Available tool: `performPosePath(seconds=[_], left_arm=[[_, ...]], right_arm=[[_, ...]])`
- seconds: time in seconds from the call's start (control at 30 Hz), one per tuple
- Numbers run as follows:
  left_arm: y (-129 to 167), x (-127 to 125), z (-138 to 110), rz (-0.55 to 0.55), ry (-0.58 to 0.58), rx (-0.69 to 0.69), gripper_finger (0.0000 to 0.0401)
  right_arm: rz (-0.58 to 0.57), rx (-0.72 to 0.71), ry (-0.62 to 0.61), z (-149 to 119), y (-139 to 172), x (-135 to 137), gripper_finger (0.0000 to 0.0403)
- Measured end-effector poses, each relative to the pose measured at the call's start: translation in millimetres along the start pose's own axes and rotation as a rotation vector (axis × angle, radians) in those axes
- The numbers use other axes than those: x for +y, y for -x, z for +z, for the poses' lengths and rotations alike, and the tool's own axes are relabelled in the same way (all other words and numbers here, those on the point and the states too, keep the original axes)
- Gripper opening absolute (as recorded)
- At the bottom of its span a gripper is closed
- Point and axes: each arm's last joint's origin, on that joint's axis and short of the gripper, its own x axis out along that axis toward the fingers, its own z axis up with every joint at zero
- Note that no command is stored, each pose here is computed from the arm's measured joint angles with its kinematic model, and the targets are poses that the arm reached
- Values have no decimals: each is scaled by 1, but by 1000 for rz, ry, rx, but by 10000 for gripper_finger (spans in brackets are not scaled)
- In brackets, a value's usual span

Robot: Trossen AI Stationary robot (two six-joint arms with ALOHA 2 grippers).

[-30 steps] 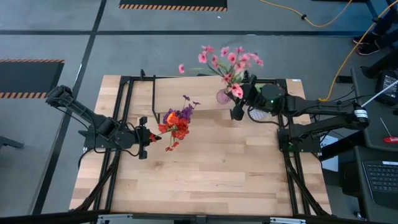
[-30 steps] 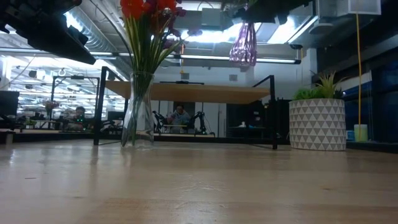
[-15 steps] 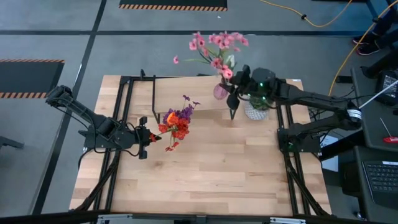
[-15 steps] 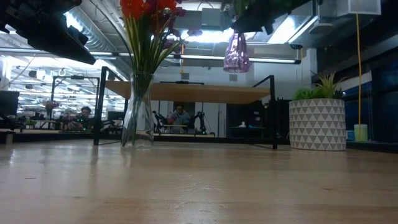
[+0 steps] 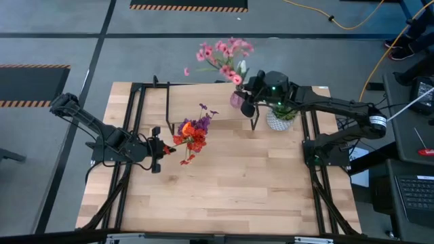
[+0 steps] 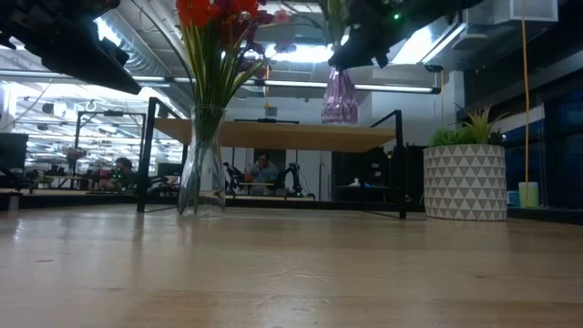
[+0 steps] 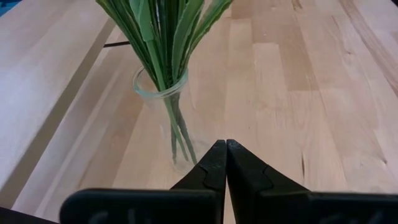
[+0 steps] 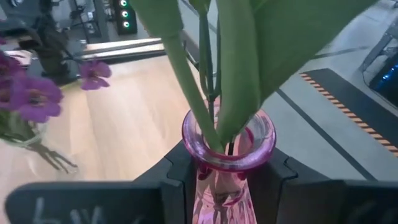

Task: Pick and place flowers into a vace then onto a shelf
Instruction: Put the pink vase on the shelf

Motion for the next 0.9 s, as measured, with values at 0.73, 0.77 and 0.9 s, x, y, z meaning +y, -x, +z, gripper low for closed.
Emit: performPosePath(seconds=[0.73,0.77,0.9], left_arm=[[0,0,0,8,0,-2,8],[0,0,0,8,0,-2,8],[0,0,0,8,0,-2,8]], right_arm=[[-122,6,-100,-18,-17,-17,98],[-124,6,-101,-19,-17,-17,98],[-128,7,-105,-19,-17,-18,98]])
